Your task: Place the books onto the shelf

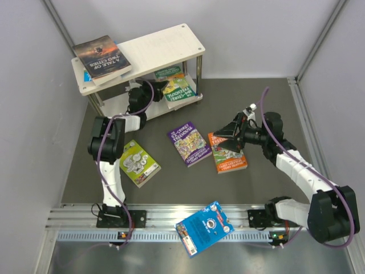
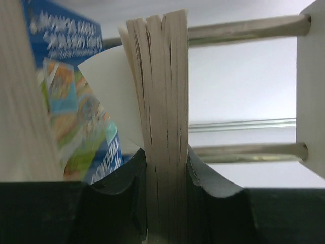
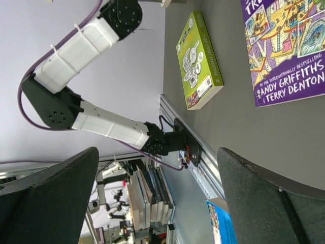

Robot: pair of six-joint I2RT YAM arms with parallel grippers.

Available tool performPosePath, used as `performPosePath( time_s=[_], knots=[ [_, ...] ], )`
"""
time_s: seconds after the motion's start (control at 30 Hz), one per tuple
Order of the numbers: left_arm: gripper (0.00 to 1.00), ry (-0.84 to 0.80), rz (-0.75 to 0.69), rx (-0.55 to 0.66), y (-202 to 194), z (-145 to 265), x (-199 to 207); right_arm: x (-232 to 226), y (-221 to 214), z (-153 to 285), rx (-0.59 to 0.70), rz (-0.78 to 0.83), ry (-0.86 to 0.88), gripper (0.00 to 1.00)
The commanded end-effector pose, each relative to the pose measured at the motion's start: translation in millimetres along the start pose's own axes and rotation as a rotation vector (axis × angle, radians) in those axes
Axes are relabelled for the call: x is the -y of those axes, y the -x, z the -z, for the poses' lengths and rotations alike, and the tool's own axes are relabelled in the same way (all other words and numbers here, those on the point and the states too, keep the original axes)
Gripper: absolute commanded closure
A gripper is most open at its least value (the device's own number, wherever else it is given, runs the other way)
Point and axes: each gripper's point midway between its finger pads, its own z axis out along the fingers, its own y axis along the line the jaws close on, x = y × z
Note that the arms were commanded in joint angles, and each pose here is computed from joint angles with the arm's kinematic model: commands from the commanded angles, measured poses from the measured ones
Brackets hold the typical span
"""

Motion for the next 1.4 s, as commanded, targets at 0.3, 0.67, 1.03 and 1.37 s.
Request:
performPosePath(
  time_s=[0.3,0.67,1.03,1.37],
  knots=[
    [0.87,0.174,-0.190,0.046,22.0,-43.1,3.7,-11.1,18.4,5.3,0.044,0.041,0.017,0.01],
    [0.40,0.293,-0.149,0.061,2.9,-56.6,-17.3,-7.6,20.2,3.1,0.050,0.034,0.018,0.01],
    [0.11,0.585,-0.294,0.212,36.0,-33.2,-27.5,-7.4,15.6,5.0,0.046,0.037,0.024,0.01],
    [0.10,0.619,-0.296,0.285,55.2,26.2,-23.1,-7.4,13.3,2.4,0.037,0.052,0.020,0.01]
  ],
)
